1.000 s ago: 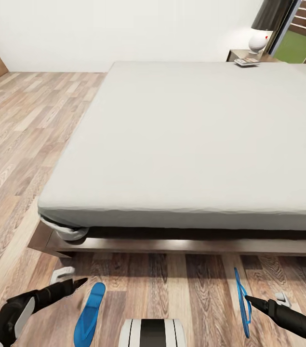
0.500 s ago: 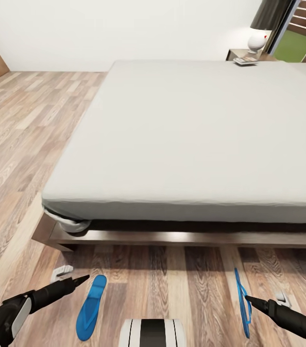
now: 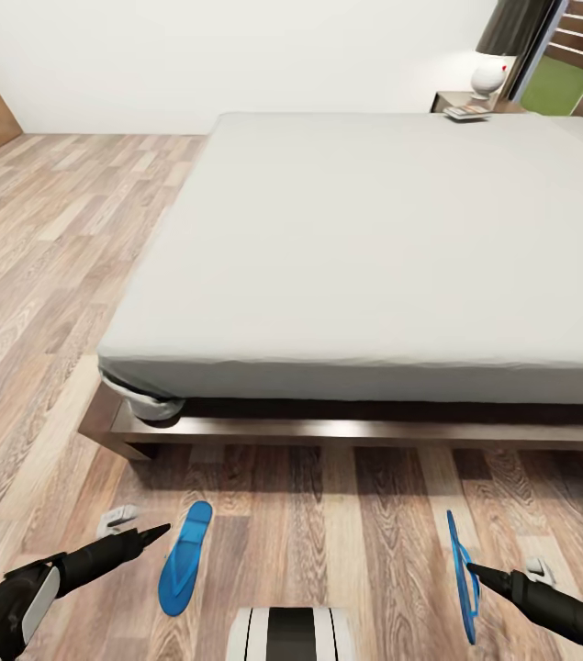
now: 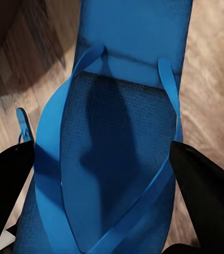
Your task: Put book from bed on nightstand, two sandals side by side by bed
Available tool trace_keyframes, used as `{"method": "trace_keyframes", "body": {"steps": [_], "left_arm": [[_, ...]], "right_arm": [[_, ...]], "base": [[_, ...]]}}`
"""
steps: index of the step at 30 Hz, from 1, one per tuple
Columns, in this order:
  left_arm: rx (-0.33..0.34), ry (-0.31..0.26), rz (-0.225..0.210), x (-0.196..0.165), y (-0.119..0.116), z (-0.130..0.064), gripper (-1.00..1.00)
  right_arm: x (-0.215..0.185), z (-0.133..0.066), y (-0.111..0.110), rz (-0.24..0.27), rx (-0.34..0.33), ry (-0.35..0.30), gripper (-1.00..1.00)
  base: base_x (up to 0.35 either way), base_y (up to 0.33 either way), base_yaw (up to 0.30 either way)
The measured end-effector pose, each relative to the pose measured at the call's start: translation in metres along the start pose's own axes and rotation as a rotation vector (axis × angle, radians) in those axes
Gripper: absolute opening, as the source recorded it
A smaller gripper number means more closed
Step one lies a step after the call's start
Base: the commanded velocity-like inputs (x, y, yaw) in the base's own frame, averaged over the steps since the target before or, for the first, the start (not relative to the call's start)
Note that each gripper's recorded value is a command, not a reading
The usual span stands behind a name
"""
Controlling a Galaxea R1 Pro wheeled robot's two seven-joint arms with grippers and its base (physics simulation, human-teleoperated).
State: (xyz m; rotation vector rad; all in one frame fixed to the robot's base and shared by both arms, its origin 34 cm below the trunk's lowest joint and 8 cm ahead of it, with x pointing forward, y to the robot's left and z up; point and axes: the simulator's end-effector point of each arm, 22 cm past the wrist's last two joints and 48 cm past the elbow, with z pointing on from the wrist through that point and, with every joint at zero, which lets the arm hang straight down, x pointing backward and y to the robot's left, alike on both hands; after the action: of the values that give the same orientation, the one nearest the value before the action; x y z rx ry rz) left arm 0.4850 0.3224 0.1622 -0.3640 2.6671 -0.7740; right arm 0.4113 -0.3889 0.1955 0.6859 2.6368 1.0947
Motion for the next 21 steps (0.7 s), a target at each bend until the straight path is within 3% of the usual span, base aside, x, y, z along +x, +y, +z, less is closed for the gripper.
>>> {"method": "trace_keyframes", "body": {"steps": [21], "left_arm": [[0.001,0.001,0.0,0.0002,-0.0003,0.0001,1.0]], "right_arm": [[0.0003,0.0005,-0.0008,-0.004,0.004,0.001,-1.0]], "base": [[0.0,0.282,0.0]]}}
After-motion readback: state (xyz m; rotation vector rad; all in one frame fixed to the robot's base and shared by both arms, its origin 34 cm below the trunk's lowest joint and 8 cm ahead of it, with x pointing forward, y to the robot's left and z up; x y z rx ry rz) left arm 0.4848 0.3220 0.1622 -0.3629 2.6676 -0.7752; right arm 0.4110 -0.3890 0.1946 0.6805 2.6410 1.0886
